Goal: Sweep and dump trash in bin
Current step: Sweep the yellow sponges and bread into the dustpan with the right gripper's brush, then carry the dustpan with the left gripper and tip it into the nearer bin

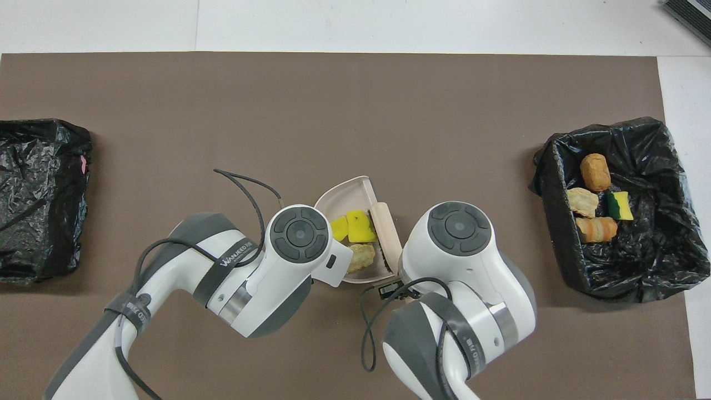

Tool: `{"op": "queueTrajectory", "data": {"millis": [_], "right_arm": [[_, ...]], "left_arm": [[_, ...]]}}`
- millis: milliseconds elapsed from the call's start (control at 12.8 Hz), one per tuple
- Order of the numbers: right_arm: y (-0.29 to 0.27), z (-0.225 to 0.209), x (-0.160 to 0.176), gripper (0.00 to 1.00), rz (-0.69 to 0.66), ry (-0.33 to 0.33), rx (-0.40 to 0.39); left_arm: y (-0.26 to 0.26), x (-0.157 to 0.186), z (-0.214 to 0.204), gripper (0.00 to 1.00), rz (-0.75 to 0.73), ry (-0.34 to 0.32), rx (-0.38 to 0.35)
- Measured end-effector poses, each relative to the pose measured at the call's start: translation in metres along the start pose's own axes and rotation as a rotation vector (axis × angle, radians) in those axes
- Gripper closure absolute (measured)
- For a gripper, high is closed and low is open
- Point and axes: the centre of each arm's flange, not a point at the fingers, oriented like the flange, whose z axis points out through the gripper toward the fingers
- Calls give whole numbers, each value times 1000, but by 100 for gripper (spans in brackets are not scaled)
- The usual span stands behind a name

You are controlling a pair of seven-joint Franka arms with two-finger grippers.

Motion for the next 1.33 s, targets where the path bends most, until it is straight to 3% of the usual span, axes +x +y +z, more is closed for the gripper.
{"op": "queueTrajectory", "data": {"millis": [392,627,863,1098,1333], "right_arm": [[28,-32,-3,74,8,12,-77],[18,-34,-7,74,9,21,-84],[-10,-29,-15,74,37,51,-89],[-79,-9,-37,74,105,99,-94],[-141,19,-59,74,162,101,-56]], "left_arm": [[-27,-17,0,69,39,28,14],[-61,-50,-10,69,88,44,30],[-109,-117,-36,69,158,66,76],[-155,-203,-50,69,208,62,102],[-196,-297,-55,69,180,55,122]]}}
